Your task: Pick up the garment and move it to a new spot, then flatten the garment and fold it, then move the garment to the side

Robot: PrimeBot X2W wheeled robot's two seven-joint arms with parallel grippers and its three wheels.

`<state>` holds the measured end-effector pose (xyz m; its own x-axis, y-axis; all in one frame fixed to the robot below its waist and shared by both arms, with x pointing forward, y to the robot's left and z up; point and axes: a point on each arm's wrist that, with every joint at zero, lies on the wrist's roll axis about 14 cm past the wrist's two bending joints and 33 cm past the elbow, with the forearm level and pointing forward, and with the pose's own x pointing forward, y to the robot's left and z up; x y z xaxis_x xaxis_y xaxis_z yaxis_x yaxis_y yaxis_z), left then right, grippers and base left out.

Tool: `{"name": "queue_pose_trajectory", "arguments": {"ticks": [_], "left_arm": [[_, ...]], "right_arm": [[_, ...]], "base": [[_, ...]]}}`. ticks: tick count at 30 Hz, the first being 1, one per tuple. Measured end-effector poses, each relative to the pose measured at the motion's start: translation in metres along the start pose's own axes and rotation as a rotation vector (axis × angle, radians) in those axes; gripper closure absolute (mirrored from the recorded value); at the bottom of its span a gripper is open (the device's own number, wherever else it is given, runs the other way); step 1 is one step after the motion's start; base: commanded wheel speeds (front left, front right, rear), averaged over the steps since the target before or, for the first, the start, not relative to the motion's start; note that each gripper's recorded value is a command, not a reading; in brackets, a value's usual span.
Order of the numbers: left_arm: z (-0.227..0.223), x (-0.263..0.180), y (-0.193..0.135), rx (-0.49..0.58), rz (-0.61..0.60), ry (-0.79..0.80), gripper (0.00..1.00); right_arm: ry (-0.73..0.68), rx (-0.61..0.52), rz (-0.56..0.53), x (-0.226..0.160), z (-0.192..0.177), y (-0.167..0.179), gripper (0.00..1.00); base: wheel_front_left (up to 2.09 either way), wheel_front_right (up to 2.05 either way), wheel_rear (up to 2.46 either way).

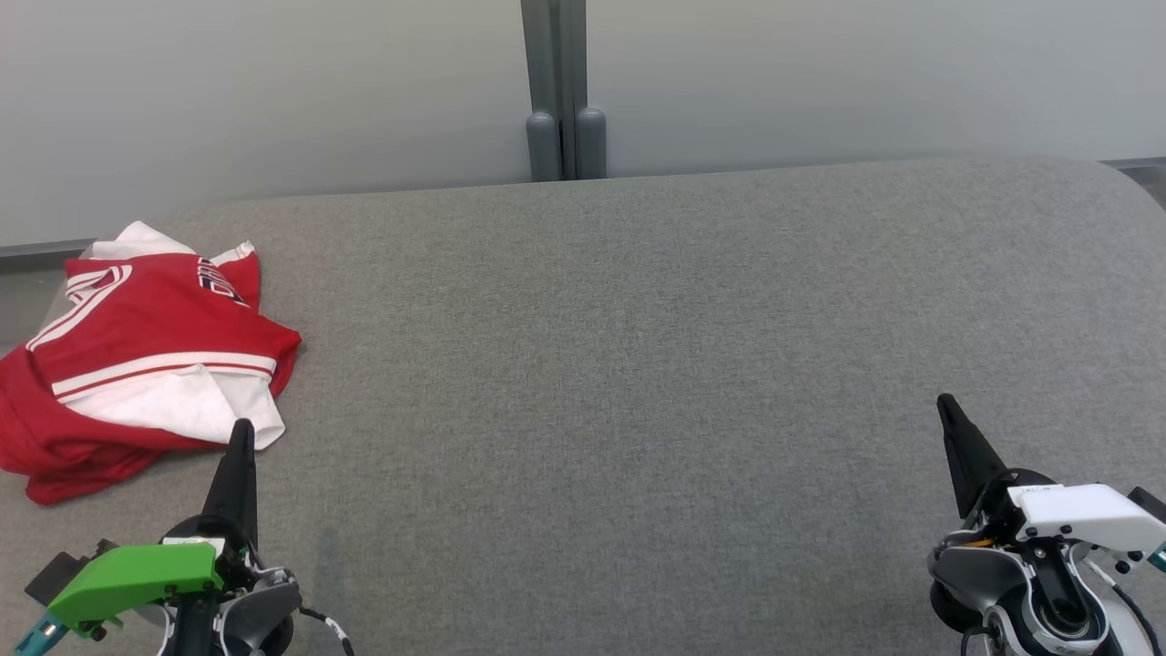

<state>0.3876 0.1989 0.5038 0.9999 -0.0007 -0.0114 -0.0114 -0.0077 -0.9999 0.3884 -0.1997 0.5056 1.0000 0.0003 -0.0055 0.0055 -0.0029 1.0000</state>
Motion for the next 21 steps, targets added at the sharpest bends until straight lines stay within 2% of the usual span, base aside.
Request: {"name": "queue_pose_trajectory", "arguments": {"ticks": [21], "left_arm": [[0.0,0.0,0.0,0.0,0.0,0.0,1.0]], "right_arm": [[0.0,0.0,0.0,0.0,0.0,0.0,1.0]], "base": [[0.0,0.0,0.0]]}}
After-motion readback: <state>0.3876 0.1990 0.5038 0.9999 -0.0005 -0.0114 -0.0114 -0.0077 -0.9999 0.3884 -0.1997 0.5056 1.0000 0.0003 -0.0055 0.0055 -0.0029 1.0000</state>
